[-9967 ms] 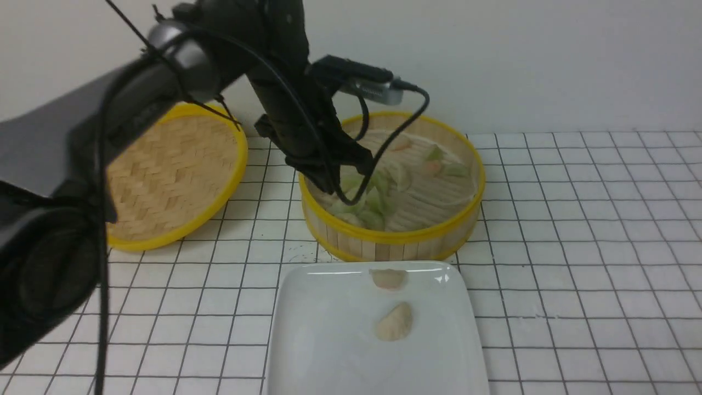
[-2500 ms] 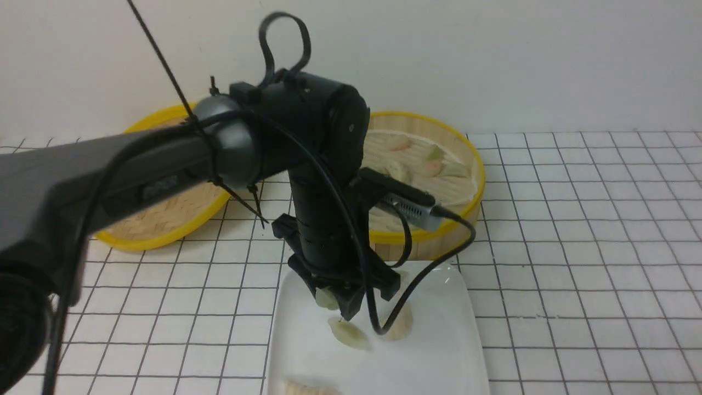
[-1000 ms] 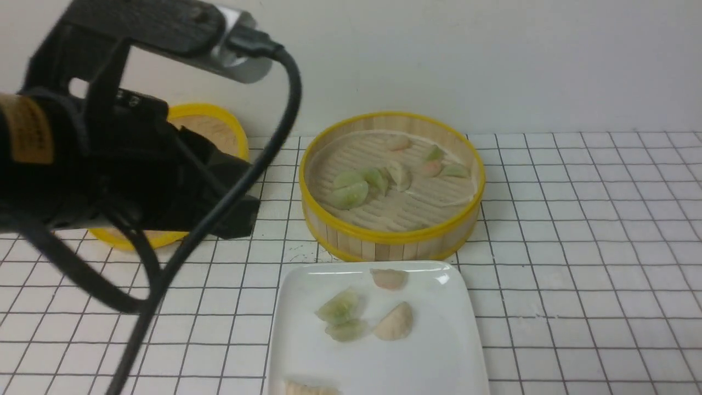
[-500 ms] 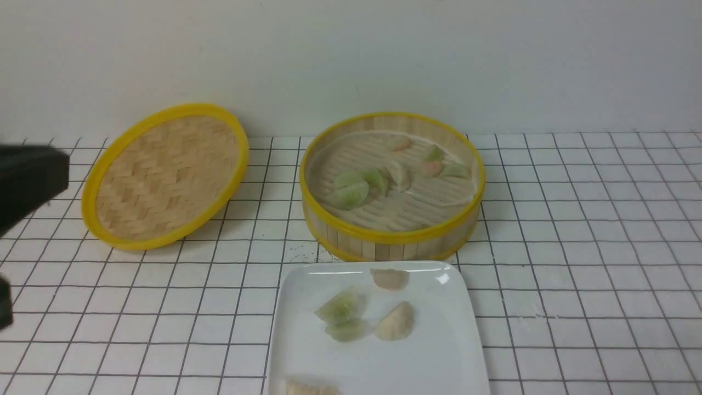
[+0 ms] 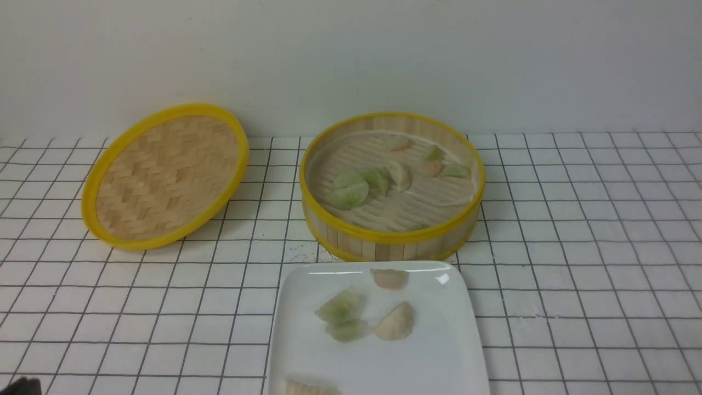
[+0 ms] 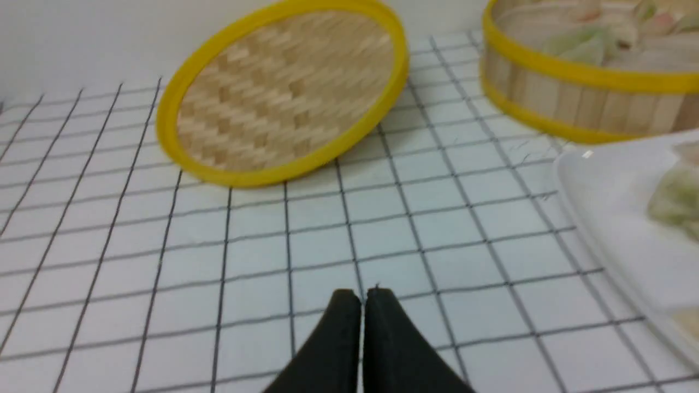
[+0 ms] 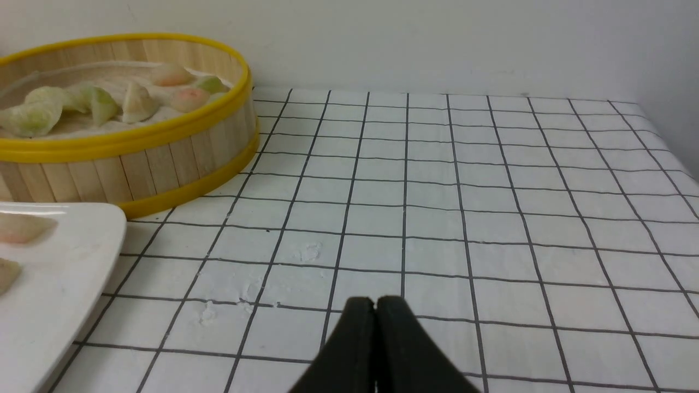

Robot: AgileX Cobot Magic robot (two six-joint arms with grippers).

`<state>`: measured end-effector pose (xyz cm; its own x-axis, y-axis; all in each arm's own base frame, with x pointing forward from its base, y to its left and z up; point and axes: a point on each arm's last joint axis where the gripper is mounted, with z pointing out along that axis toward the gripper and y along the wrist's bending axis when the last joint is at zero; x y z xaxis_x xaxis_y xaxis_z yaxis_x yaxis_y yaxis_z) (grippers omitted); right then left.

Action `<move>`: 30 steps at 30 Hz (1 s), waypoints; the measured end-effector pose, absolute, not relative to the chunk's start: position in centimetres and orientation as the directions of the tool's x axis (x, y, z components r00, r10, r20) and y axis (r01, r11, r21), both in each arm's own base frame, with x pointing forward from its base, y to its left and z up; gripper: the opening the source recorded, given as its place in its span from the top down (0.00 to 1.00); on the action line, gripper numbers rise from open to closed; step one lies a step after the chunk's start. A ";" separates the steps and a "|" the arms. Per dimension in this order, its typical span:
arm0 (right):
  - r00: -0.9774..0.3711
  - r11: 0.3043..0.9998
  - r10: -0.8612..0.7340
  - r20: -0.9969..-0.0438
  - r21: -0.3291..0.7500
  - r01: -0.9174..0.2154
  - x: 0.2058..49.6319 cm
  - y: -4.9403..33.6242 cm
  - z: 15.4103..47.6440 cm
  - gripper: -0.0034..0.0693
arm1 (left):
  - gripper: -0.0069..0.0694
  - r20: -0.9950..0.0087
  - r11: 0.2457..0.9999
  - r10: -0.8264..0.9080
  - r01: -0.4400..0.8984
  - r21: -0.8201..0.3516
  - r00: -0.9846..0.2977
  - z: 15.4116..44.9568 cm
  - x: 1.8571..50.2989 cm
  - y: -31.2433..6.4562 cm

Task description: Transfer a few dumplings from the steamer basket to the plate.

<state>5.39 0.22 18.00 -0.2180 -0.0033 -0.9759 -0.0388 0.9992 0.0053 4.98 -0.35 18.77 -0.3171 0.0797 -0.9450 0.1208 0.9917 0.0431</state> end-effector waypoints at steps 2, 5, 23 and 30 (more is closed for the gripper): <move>-0.218 0.999 -0.003 -0.976 0.005 -0.039 5.4 0.2 18.0 0.97 | 0.92 -0.936 0.994 0.076 0.105 0.042 -0.344 17.5 5.0 -0.3; -0.217 0.999 -0.003 -0.976 0.005 -0.039 5.4 0.2 18.0 0.97 | 0.92 -0.943 0.995 0.041 0.095 0.010 -0.331 17.0 5.1 -0.4; -0.217 0.999 -0.003 -0.976 0.005 -0.039 5.4 0.2 18.0 0.97 | 0.92 -0.947 0.996 0.005 0.091 -0.025 -0.321 17.0 5.2 -0.5; -0.217 0.999 -0.003 -0.976 0.005 -0.039 5.4 0.2 18.0 0.97 | 0.92 -0.948 0.996 0.005 0.091 -0.025 -0.319 17.0 5.2 -0.5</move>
<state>5.39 0.22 18.01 -0.2169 -0.0033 -0.9762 -0.0388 0.9992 0.0053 5.17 -0.49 17.02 -0.3187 0.0049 -0.9478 0.0908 0.9955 -0.0255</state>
